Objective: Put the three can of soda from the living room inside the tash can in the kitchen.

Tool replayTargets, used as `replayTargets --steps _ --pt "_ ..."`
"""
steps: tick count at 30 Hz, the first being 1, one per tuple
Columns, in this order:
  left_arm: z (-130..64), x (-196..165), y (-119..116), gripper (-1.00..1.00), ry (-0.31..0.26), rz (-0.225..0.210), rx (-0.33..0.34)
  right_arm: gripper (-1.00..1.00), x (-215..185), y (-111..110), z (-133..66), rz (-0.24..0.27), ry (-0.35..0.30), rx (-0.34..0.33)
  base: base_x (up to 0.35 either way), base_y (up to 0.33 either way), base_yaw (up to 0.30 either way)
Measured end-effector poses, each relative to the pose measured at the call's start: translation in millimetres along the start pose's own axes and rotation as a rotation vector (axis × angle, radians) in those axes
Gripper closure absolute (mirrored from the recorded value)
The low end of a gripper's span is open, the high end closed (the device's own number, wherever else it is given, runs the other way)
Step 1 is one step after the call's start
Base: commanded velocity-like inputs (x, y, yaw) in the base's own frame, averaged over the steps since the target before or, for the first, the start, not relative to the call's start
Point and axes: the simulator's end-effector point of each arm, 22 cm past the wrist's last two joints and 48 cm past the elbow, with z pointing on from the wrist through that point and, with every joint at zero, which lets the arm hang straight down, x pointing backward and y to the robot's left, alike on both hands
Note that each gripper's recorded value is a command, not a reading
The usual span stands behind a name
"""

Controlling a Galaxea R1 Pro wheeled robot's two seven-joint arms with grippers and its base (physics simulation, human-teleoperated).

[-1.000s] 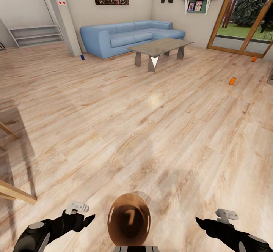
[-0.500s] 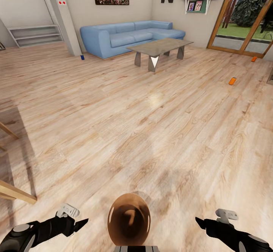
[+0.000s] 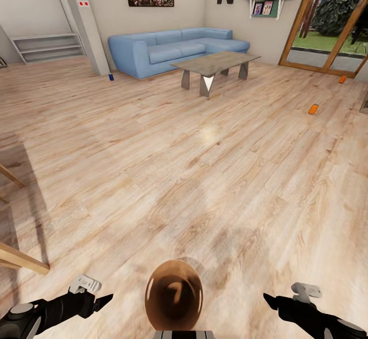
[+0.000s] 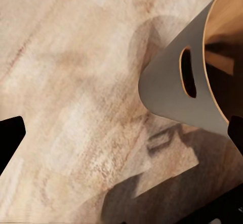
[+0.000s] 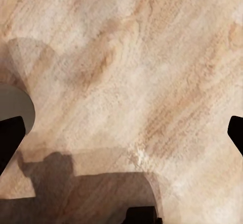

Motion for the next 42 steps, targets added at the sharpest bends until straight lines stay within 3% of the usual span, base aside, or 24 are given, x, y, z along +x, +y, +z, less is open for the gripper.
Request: replayTargets --steps 7,17,39,42 --pt "2.0 9 2 -1.0 0.016 -0.011 0.002 -1.0 12 8 7.3 0.033 0.035 -0.01 0.0 0.0 0.0" --pt "-2.0 1 -7 -1.0 0.002 0.004 0.047 -1.0 52 -10 3.9 0.042 0.092 0.013 0.0 0.0 0.0" --pt "-2.0 2 -10 -1.0 0.005 0.003 0.06 -1.0 51 -10 3.5 0.046 0.09 0.015 0.0 0.0 0.0" --pt "-1.6 3 -10 -1.0 0.006 0.002 0.059 -1.0 55 4 6.0 0.034 0.109 -0.001 0.0 0.0 0.0"
